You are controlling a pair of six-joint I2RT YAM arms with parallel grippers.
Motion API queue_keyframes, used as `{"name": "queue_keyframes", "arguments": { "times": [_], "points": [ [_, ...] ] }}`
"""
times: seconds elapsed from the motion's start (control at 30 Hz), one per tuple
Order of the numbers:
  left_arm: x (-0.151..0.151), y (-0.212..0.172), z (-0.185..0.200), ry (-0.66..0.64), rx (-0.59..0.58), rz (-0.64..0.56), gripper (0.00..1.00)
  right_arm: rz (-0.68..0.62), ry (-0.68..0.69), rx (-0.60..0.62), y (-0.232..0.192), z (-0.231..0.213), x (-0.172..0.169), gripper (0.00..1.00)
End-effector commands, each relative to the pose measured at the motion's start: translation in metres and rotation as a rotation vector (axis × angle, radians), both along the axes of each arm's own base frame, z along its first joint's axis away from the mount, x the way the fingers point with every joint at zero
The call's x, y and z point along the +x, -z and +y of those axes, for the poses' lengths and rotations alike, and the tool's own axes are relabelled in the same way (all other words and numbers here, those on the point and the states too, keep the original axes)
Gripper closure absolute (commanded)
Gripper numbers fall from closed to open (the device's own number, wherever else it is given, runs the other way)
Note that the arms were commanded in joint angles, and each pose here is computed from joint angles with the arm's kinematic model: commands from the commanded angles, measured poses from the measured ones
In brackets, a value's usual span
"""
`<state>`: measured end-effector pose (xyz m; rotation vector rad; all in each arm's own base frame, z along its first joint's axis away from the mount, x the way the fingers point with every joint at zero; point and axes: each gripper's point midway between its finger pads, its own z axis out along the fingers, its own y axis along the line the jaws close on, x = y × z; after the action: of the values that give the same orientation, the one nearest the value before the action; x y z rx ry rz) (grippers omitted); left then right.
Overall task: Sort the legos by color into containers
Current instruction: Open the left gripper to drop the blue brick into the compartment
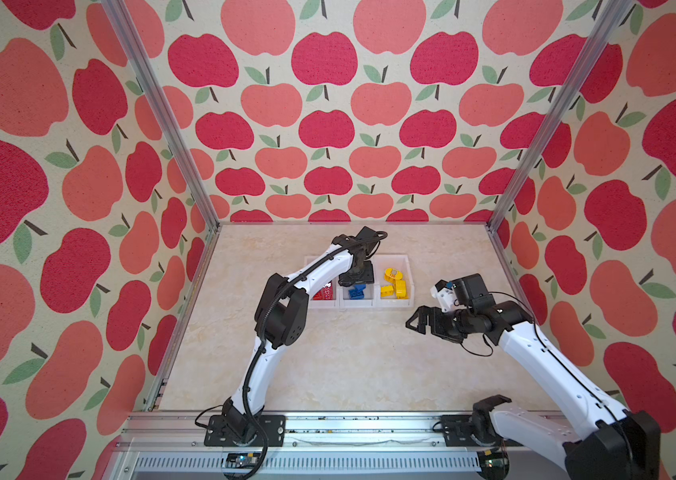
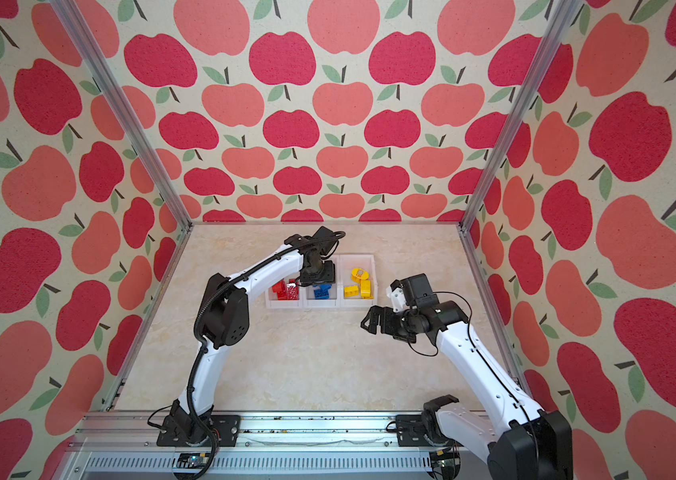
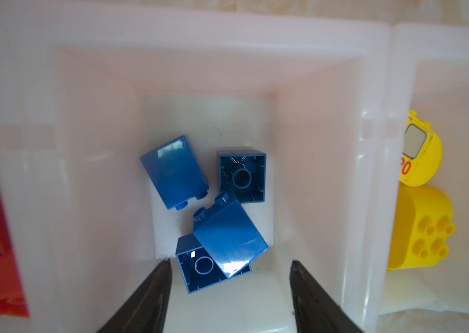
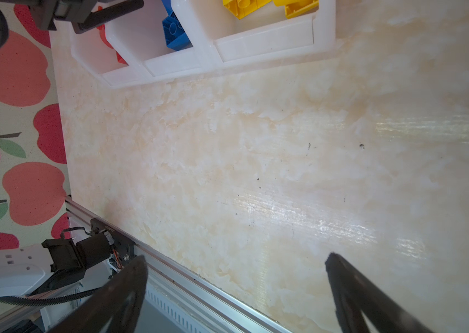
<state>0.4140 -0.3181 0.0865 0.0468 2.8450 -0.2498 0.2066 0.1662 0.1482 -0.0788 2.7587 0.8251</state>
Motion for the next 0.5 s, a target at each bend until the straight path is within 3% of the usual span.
{"name": "queue_keyframes", "arguments": {
  "times": [0.0, 0.3, 0.47],
  "points": [
    [-0.001, -0.043, 0.004, 0.026, -0.004, -0.094, 0.29, -0.041, 0.009, -0.017, -0.011, -0.003, 0.011, 0.01],
    [-0.021, -0.09, 0.038, 0.03, 0.015, -0.238, 0.2, -0.099, 0.032, -0.052, -0.016, -0.016, 0.03, 0.01],
    [-0.041, -0.109, 0.079, 0.0, 0.042, -0.342, 0.13, -0.16, 0.058, -0.093, -0.019, -0.029, 0.051, 0.01]
  ]
}}
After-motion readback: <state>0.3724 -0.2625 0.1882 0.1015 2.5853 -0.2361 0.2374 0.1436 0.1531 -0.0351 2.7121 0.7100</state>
